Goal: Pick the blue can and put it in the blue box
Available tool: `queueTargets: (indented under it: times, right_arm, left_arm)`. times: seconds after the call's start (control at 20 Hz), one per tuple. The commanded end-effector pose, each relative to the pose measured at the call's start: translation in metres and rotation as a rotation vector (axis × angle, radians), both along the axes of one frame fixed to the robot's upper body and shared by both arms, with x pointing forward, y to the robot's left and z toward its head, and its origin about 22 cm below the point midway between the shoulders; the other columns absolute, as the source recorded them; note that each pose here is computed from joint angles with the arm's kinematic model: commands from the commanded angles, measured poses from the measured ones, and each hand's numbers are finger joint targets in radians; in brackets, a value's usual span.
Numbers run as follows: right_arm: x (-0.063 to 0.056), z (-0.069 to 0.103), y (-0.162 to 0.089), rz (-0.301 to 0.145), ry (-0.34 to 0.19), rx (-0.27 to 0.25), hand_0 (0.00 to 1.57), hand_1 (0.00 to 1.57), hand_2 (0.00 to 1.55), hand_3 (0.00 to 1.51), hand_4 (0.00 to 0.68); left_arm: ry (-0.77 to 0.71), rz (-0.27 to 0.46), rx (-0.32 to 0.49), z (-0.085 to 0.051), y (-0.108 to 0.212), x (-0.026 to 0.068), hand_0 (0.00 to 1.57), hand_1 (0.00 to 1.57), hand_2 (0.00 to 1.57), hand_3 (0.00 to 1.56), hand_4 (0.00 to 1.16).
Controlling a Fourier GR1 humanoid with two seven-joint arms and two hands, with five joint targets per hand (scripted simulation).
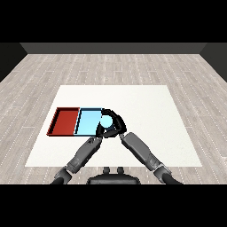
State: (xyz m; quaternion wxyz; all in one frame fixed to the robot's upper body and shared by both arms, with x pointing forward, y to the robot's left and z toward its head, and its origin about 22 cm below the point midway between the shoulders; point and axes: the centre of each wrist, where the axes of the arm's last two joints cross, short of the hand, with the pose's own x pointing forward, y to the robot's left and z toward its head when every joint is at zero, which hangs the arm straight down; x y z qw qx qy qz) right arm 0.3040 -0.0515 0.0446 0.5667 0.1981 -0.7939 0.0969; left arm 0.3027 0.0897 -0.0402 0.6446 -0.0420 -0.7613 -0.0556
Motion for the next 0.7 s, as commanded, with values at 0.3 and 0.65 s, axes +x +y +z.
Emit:
queueTargets:
  times: [0.3, 0.65]
  right_arm:
    - [0.007, 0.005, -0.022, -0.004, 0.036, 0.027, 0.00, 0.00, 0.00, 0.00, 0.000]
    - [-0.004, -0.005, -0.050, -0.033, 0.007, 0.089, 0.00, 0.00, 0.00, 0.00, 0.000]
  left_arm:
    - [-0.015, 0.017, 0.035, 0.001, -0.006, -0.0052, 1.57, 1.57, 1.57, 1.50, 1.14]
    - [-0.021, 0.046, 0.074, -0.006, 0.021, 0.0000, 1.57, 1.57, 1.57, 1.50, 1.13]
